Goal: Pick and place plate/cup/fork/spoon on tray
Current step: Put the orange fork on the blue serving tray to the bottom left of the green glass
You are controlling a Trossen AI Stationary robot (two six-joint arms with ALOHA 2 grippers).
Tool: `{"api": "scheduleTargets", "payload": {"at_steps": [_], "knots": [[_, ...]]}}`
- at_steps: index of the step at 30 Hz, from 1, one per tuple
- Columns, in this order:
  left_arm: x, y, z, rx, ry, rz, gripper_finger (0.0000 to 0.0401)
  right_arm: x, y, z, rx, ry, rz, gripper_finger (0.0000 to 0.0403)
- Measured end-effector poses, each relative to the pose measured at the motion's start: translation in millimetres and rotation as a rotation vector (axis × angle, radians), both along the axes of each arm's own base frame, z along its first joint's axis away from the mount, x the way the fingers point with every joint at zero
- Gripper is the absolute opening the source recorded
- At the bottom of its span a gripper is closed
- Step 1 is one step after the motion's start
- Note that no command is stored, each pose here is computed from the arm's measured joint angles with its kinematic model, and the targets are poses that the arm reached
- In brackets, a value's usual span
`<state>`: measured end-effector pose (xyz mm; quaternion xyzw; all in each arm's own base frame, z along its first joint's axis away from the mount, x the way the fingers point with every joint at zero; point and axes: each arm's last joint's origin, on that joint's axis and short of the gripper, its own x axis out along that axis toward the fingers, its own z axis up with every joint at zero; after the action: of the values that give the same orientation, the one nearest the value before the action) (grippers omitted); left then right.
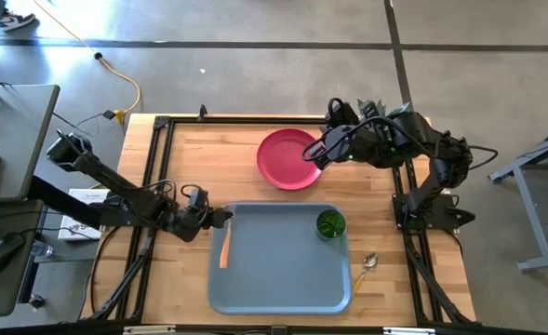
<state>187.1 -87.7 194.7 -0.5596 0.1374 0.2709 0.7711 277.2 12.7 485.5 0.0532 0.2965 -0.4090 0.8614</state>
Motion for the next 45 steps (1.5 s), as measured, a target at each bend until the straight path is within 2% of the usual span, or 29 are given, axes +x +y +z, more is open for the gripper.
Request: {"api": "scheduleTargets", "payload": {"at_steps": [5,14,29,45], "knots": [[-6.7,-6.9,-18.6,-0.027,-0.021,0.039,0.0000,0.2,0.0,0.3,0.001,-0.007,-0.003,0.0094],[2.7,-30.0,-40.0,-0.068,-0.038,0.019,0.0000,1.5,0.0,1.3,0.009,-0.031,-0.006,0.0094],[3.0,-52.6,-78.8,-0.164,-0.016,0.078,0.0001,3.4,-1.0,2.3,0.040,-0.076,-0.022,0.0094],[-2.1,-56.3,-91.3,-0.227,0.073,0.075,0.0001,4.2,-0.4,2.2,0.067,-0.086,-0.012,0.0094]]}}
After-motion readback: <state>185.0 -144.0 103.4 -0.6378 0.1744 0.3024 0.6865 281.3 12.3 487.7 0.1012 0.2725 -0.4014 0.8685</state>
